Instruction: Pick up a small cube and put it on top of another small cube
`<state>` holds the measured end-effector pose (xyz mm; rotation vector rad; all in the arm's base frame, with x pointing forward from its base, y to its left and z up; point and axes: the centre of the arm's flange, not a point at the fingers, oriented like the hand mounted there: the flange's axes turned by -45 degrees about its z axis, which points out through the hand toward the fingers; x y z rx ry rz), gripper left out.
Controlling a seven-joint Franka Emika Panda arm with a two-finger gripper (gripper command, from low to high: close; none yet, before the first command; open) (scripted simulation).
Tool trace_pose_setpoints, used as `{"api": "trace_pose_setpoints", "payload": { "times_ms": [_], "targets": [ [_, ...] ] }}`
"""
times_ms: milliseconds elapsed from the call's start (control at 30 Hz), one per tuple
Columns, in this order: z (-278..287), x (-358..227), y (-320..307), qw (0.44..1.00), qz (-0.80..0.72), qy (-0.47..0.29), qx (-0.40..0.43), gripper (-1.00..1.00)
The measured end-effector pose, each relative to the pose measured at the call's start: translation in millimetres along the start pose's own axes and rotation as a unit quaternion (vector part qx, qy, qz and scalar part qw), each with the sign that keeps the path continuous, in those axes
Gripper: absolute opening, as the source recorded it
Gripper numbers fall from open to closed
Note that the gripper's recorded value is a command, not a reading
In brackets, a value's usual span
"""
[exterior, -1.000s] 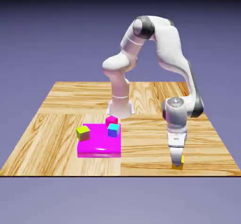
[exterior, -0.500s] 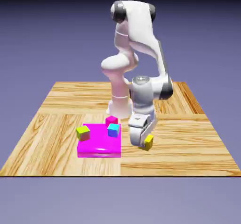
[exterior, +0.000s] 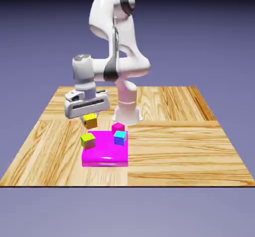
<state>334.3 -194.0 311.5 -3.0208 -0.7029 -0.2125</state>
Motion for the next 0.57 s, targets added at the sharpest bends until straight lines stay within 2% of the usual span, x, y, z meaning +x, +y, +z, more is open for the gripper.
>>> {"api": "trace_pose_setpoints", "payload": {
  "times_ms": [267,300,367,567],
  "targets": [
    [67.6,-2.0,-0.1,1.000,0.000,0.001,0.001,-1.00],
    [69.8,-2.8,0.1,1.000,0.000,0.000,0.000,1.00],
    [69.8,-2.8,0.1,1.000,0.000,0.000,-0.001,1.00],
    [20.7,3.3,-0.7,1.000,-0.003,0.005,0.008,1.00]
  ]
}}
